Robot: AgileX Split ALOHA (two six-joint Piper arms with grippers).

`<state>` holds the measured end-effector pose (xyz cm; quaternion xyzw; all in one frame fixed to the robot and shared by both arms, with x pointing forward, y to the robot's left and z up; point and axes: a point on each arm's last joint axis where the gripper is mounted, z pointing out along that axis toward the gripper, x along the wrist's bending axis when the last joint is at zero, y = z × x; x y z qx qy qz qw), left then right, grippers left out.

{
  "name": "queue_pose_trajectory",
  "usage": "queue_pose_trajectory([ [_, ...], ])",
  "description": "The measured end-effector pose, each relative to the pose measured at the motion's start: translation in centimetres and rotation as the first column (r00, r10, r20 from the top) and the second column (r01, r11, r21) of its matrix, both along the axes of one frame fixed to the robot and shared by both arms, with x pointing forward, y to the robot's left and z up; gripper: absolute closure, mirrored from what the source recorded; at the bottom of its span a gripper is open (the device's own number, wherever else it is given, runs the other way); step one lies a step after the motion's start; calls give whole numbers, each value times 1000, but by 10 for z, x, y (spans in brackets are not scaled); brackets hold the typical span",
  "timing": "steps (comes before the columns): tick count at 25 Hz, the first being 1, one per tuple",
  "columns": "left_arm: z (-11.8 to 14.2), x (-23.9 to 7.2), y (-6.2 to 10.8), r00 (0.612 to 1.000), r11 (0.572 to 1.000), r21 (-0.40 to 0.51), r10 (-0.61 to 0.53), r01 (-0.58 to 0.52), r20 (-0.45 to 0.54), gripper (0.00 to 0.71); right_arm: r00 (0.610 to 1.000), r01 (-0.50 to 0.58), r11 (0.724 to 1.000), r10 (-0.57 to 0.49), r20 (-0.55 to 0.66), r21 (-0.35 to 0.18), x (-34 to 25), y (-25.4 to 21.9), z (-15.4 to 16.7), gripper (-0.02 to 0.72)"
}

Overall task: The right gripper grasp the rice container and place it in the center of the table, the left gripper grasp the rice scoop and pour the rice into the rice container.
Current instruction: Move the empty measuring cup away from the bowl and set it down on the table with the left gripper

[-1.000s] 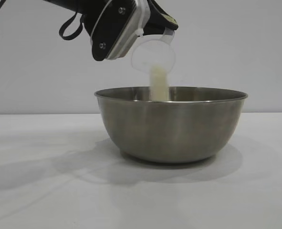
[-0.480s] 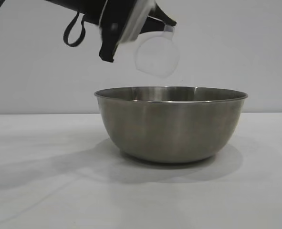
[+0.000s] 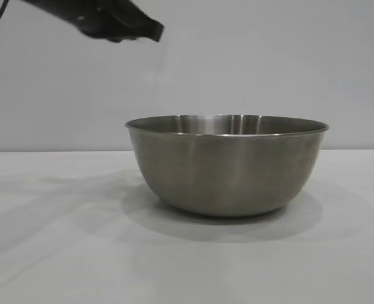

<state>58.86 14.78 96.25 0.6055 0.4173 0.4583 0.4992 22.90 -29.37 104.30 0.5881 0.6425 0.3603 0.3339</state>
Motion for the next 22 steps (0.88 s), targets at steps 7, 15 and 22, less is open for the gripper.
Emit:
queue_pose_trajectory([
  [7, -43, -36, 63, 992, 993, -14, 112, -113, -59, 710, 1000, 0, 1000, 0, 0, 0, 0, 0, 0, 314],
  [15, -79, -45, 67, 986, 994, 35, 109, -105, -125, 710, 1000, 0, 1000, 0, 0, 0, 0, 0, 0, 314],
  [22, -96, -46, 67, 979, 993, 40, 113, -108, -172, 662, 1000, 0, 1000, 0, 0, 0, 0, 0, 0, 314],
])
